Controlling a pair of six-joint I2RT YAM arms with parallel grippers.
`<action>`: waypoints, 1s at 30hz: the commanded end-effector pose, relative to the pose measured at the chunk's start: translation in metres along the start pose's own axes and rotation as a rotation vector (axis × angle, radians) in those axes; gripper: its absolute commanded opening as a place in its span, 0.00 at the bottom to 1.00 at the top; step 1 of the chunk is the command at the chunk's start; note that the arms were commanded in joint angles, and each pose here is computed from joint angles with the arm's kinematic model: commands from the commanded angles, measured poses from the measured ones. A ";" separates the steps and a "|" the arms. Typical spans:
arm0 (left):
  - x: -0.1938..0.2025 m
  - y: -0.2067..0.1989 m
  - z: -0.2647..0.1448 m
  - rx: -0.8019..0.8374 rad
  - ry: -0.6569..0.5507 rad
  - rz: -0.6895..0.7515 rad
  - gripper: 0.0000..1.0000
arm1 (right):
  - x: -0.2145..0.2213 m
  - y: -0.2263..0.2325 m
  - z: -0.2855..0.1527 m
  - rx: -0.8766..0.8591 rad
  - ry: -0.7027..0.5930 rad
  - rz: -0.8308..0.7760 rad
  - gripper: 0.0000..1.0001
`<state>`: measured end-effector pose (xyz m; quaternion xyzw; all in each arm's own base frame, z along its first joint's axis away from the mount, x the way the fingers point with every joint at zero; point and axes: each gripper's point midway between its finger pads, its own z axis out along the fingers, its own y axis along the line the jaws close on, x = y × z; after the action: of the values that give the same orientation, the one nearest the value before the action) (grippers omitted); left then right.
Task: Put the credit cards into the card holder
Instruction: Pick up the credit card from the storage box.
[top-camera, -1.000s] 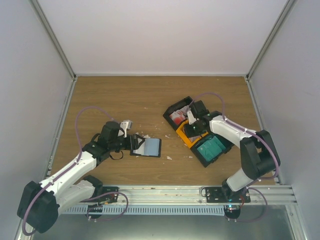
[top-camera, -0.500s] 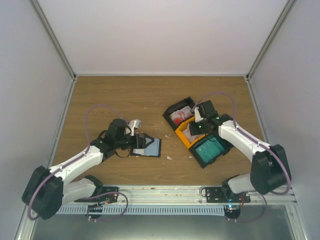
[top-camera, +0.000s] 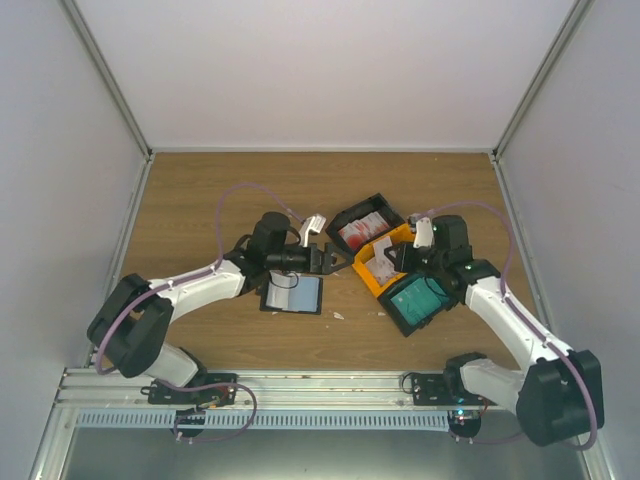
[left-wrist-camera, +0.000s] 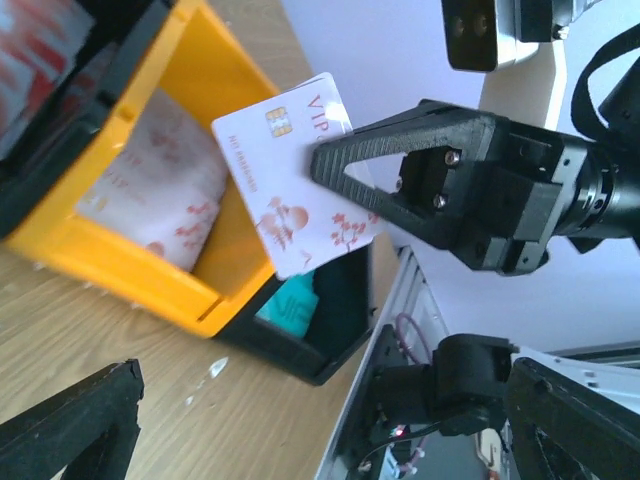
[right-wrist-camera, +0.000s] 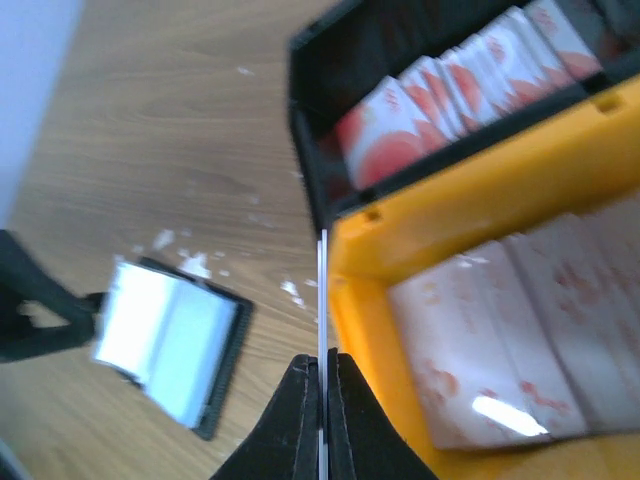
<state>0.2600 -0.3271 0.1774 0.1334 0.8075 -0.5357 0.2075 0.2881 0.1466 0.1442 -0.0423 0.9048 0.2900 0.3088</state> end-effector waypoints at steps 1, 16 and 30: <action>-0.022 -0.039 0.012 0.135 -0.026 0.072 0.99 | -0.026 0.045 -0.016 -0.254 -0.117 0.015 0.01; -0.022 -0.063 0.010 0.219 -0.049 0.014 0.79 | -0.023 0.098 -0.045 -0.623 -0.157 0.082 0.01; -0.024 -0.079 0.013 0.266 -0.038 0.044 0.38 | -0.019 0.122 -0.065 -0.779 -0.117 0.084 0.01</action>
<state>0.2525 -0.3642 0.2248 0.1370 0.7522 -0.6157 0.1903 0.2461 0.2078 0.2451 -0.0821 0.7294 0.6046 0.3092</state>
